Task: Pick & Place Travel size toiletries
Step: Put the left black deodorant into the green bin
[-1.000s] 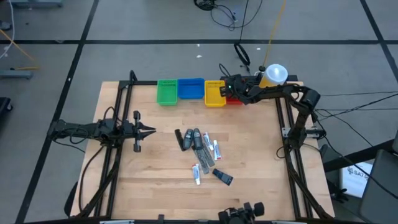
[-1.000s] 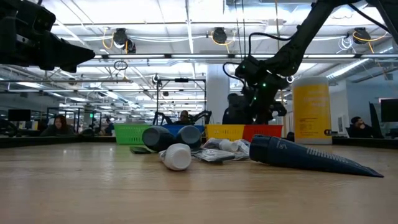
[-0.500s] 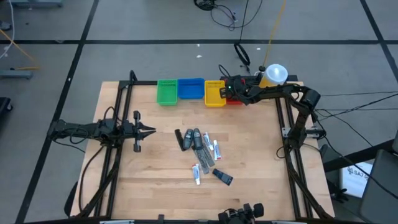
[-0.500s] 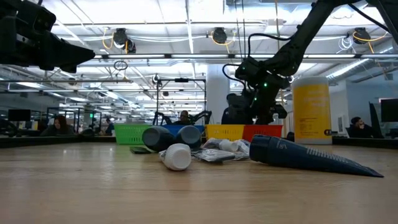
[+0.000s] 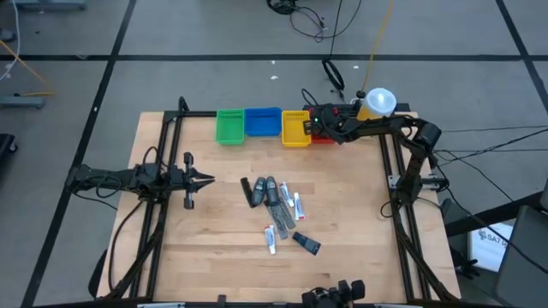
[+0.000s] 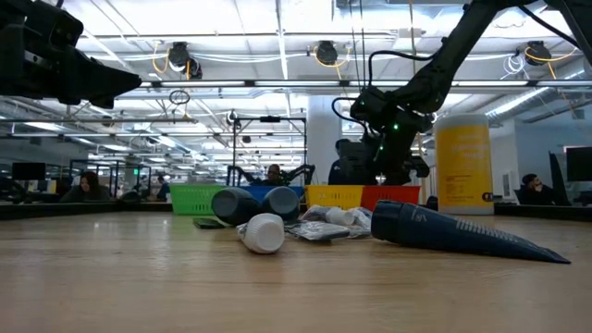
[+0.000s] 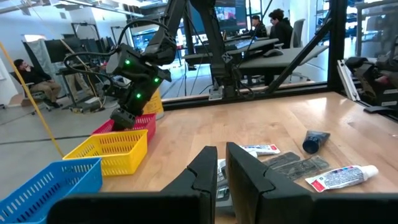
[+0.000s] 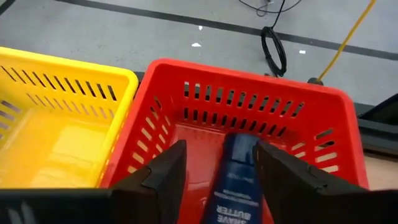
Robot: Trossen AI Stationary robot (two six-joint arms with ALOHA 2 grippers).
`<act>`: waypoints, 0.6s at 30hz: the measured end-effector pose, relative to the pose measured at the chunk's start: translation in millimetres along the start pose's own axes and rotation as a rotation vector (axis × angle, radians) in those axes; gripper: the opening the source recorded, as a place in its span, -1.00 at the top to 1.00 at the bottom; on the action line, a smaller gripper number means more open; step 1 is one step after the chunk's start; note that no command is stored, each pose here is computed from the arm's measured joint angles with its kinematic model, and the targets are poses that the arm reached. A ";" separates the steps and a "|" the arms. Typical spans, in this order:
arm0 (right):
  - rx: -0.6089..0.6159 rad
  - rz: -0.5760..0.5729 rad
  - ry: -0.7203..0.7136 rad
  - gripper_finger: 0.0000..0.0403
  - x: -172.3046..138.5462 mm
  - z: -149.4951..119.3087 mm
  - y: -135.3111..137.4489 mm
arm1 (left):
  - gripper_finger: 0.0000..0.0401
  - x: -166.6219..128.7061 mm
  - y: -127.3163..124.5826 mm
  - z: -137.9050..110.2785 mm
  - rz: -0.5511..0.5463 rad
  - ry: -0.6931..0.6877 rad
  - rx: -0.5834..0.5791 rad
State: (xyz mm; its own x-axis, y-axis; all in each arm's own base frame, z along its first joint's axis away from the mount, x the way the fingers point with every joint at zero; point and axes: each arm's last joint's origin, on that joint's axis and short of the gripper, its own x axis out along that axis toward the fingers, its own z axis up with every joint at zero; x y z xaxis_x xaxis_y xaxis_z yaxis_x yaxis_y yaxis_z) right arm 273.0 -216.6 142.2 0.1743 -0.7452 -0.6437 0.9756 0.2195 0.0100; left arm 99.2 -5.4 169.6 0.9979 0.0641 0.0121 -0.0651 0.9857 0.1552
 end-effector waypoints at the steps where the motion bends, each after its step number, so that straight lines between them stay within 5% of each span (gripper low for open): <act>1: -0.007 0.005 -0.009 0.07 -3.4 3.1 -0.4 | 0.81 0.0 0.0 0.0 0.000 0.000 0.005; 10: -0.202 0.278 -0.237 0.00 -84.5 33.2 29.5 | 0.81 -0.2 1.3 7.4 0.017 -0.081 0.047; 18: -0.565 0.709 -0.261 0.05 -150.6 -6.1 79.0 | 0.81 0.4 3.3 28.9 0.012 -0.299 -0.004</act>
State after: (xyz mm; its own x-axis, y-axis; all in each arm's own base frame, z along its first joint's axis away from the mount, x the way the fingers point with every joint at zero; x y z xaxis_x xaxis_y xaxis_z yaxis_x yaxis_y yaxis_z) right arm 323.1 -83.3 235.3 0.7933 -0.4233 -0.4376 0.4331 0.8975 -0.0832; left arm 99.3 -6.6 198.6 0.9520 0.0275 0.3048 -0.0764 0.9858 0.1495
